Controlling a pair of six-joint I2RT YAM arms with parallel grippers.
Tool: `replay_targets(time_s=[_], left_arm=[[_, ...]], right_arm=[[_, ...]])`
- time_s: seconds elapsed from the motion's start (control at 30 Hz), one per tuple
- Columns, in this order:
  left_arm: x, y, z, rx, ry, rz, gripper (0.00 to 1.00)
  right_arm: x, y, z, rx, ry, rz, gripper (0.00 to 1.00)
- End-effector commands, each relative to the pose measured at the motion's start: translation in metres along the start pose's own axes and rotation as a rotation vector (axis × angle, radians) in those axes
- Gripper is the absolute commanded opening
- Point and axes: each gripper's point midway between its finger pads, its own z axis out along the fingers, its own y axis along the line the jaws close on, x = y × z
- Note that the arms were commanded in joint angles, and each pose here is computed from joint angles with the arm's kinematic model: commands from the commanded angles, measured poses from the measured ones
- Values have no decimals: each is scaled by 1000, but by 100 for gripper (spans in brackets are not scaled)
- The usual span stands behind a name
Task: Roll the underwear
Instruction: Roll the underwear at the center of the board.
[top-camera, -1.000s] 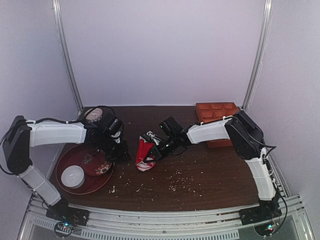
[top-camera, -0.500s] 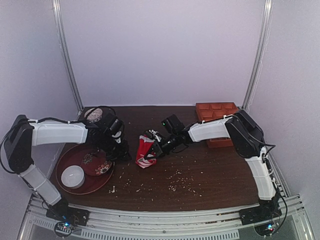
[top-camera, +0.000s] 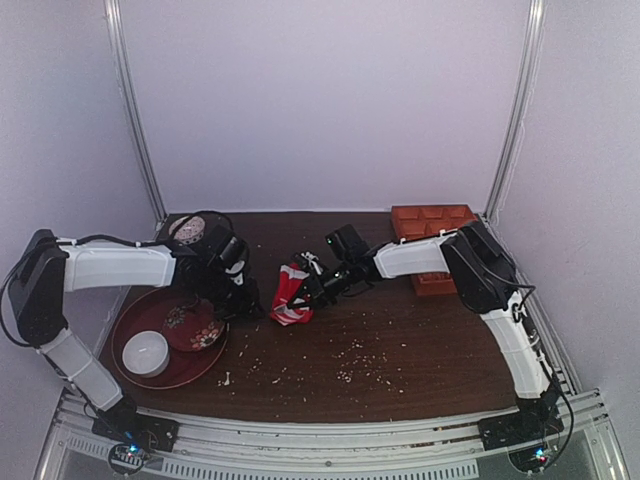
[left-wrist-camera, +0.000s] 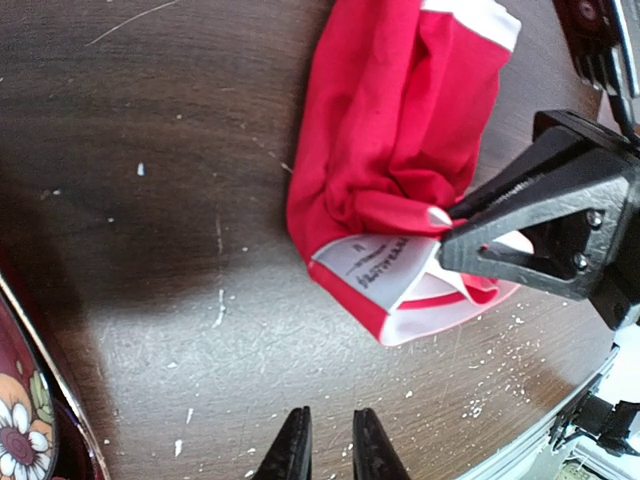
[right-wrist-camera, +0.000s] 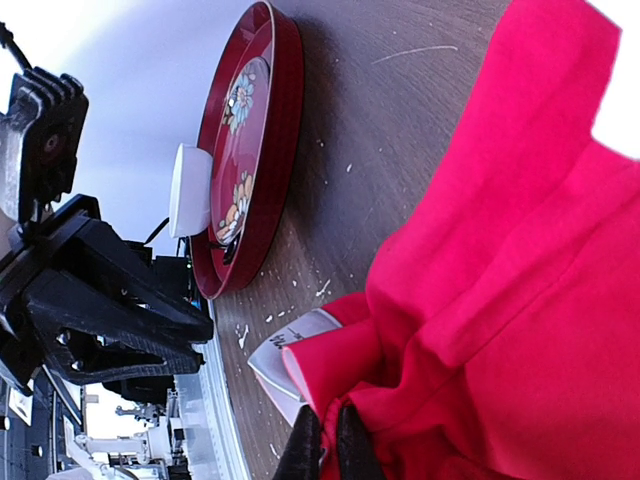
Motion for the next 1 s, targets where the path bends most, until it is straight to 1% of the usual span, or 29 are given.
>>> replay_targets(time_s=[0.0, 0.1, 0.27, 0.3, 0.4, 0.6, 0.87, 0.97], left_arm=[[-6, -6, 4, 38, -5, 22, 16], [-3, -5, 7, 43, 6, 24, 16], [1, 0, 12, 33, 18, 49, 17], [1, 2, 12, 22, 16, 63, 19], [1, 10, 13, -12, 9, 118, 30], [4, 5, 16, -2, -21, 271, 38], [8, 13, 24, -80, -40, 404, 41], [12, 6, 29, -65, -24, 466, 37]], right_arm=[[-2, -8, 1, -5, 9, 66, 0], [-6, -12, 3, -11, 7, 106, 0], [-13, -14, 1, -18, -10, 125, 0], [-15, -14, 0, -22, -12, 130, 0], [-13, -12, 1, -38, -5, 135, 0], [-9, -13, -1, -48, 12, 158, 0], [-12, -12, -1, -49, 5, 158, 0], [-11, -13, -1, -47, 5, 161, 0]])
